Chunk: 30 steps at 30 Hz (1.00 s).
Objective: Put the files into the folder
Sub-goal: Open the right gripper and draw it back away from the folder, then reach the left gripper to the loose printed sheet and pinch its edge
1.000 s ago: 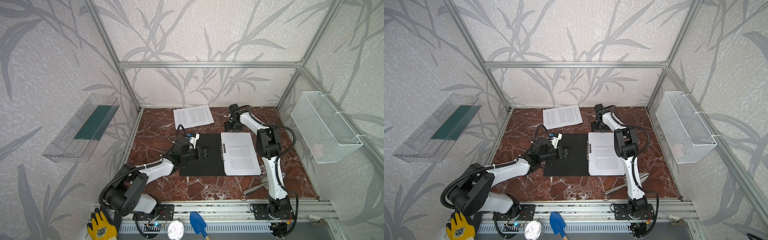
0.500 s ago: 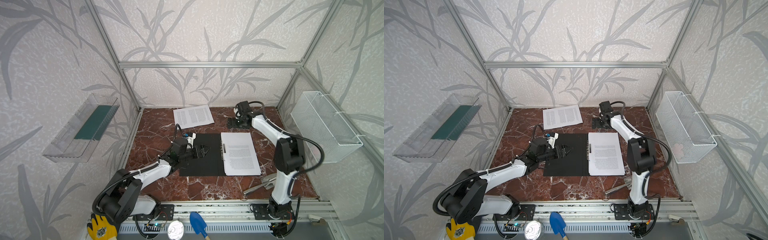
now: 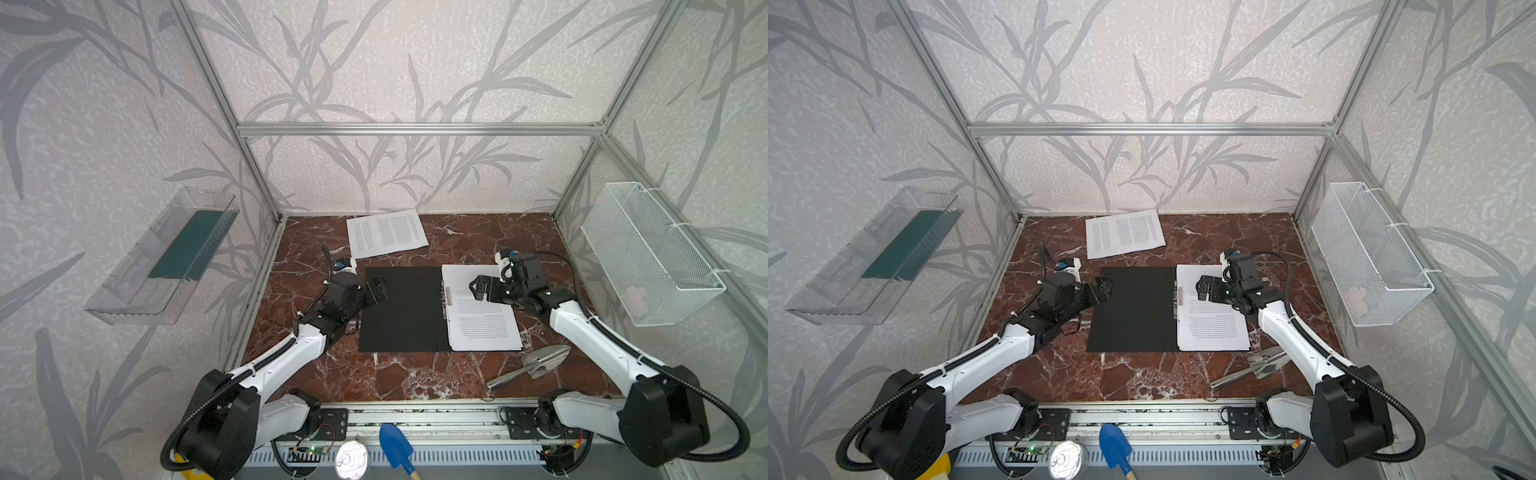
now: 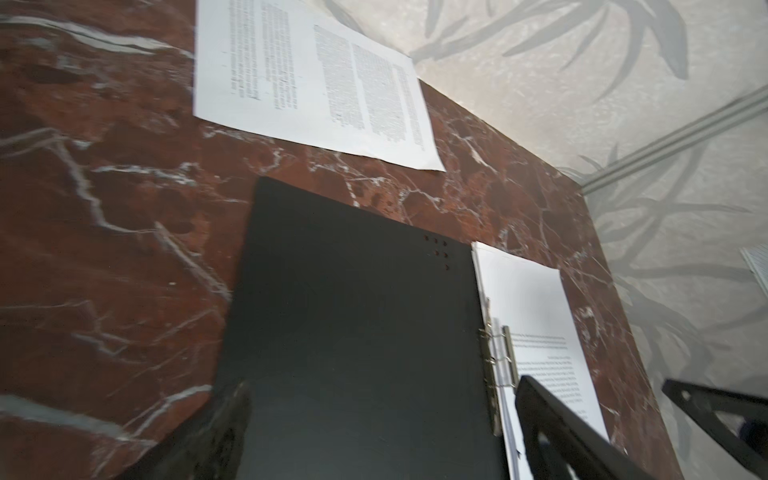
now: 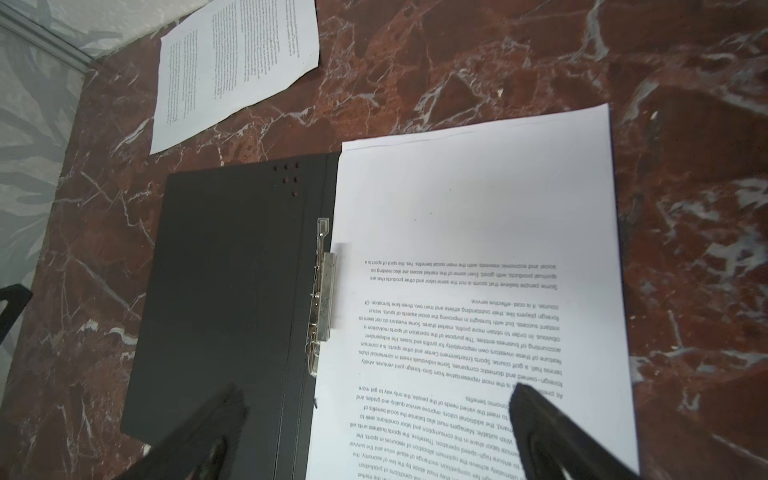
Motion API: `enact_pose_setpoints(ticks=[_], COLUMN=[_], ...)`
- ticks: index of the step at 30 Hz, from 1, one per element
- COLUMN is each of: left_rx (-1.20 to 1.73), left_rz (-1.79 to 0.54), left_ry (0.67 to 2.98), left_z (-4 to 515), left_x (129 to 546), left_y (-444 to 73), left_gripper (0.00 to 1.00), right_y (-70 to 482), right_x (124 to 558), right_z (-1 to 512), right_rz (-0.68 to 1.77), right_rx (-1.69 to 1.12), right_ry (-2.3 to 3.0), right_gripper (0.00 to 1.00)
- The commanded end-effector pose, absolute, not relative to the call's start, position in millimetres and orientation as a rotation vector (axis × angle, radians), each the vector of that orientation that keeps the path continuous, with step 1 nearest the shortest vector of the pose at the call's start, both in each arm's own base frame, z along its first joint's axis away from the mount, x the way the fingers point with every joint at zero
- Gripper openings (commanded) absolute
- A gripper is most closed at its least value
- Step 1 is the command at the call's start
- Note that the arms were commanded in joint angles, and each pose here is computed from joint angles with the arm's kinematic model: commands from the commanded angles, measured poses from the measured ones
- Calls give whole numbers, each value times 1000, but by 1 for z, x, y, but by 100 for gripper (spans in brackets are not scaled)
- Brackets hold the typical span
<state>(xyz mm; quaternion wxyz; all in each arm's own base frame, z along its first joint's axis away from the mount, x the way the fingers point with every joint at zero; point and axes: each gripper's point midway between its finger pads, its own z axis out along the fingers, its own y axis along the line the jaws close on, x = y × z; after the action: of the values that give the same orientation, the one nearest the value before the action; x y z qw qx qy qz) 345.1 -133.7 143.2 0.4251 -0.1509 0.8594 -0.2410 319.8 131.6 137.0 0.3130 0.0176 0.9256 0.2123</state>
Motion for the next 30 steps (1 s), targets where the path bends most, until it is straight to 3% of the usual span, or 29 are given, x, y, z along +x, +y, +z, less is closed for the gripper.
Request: enact_pose_setpoints(ticks=[1,7,12,18,30], left_rx=[-506,-614,-717,-763,-904], left_rz=[-529,-492,-596,-765,-887], left_ry=[2163,2260,2279,2326,2311], left_z=[139,116,96,71,31], left_x=[368,414,448,484,524], left_y=[-109,-78,-63,-64,-68], left_gripper=[99,94,93,90,88], right_y=[147,152,155,182,202], right_x=[323,310,301,291,290], right_z=[145,137,151,162,151], right_rz=[682,749,775,833,875], right_rx=[-16,0,-26,-148,-200], right_ry=[2351,2298,2218,2148,2161], right_gripper=[99,99,99,99,99])
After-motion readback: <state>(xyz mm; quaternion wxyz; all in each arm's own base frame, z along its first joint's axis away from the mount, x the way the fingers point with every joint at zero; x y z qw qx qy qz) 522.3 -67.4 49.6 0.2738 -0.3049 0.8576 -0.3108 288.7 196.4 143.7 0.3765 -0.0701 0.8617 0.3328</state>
